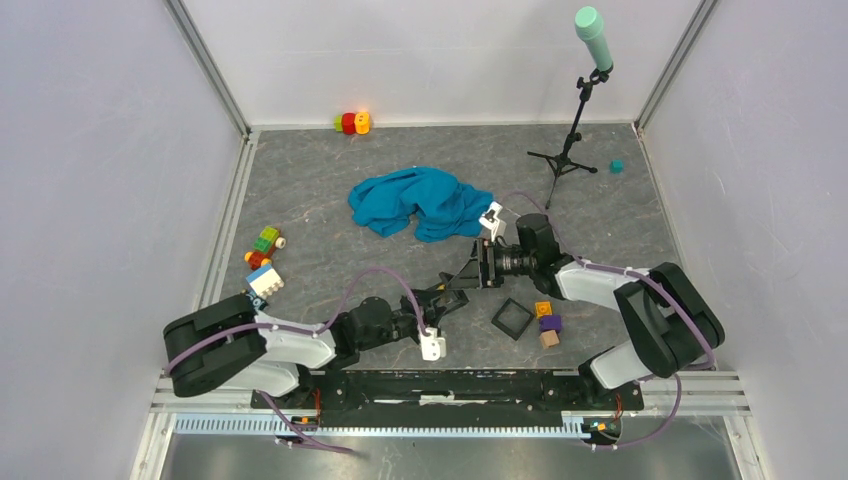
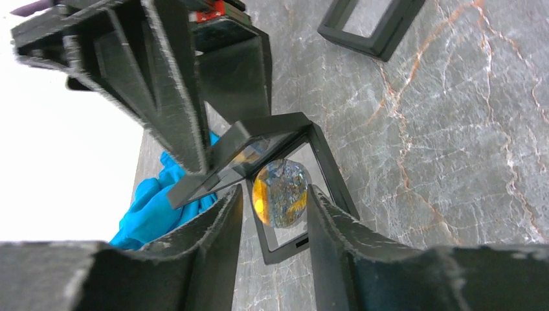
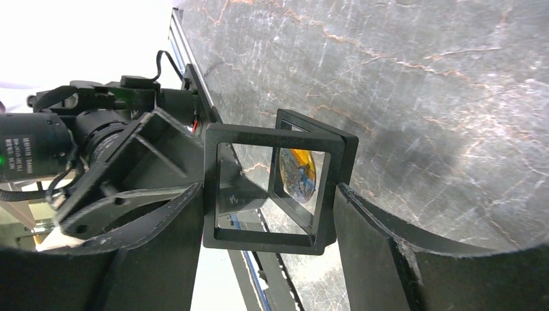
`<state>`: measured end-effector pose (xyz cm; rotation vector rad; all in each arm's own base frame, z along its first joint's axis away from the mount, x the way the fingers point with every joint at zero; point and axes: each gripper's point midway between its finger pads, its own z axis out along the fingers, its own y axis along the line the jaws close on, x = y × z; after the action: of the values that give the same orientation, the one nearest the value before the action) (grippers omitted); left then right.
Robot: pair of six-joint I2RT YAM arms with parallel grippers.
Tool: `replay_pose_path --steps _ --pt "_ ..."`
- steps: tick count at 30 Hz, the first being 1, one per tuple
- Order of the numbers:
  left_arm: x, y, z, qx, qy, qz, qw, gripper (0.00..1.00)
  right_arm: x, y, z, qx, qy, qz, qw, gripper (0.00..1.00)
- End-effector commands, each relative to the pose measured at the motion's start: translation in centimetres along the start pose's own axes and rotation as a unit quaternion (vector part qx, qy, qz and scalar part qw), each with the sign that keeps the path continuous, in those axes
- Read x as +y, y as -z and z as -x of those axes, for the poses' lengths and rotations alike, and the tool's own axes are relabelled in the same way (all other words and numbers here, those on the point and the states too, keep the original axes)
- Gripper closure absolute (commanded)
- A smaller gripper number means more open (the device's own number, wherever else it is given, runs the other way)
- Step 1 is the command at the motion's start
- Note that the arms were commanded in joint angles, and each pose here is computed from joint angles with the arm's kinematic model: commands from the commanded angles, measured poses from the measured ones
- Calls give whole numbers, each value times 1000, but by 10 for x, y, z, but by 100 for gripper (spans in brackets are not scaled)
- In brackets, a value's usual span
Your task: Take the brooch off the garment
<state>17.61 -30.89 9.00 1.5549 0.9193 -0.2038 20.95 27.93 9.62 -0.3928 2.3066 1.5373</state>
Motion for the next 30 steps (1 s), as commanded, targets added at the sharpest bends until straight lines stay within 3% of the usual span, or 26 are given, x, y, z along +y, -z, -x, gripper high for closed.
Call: replay_pose_path --steps 1,10,14,18,26,30 --pt "18 5 21 -31 56 31 997 50 -7 4 17 -27 10 -1 1000 45" --pt "32 24 32 -52 116 68 990 42 -57 17 32 -44 0 -77 996 45" --pt "43 27 25 -34 160 105 981 37 -88 37 46 -70 1 -137 988 45" --pt "53 29 18 -20 203 143 968 32 -117 63 58 -88 6 -215 973 41" --pt "53 27 17 -20 215 146 965 29 -157 114 77 -119 8 -341 932 39" --pt "70 33 -2 25 290 216 932 16 -165 133 85 -128 17 -393 910 36"
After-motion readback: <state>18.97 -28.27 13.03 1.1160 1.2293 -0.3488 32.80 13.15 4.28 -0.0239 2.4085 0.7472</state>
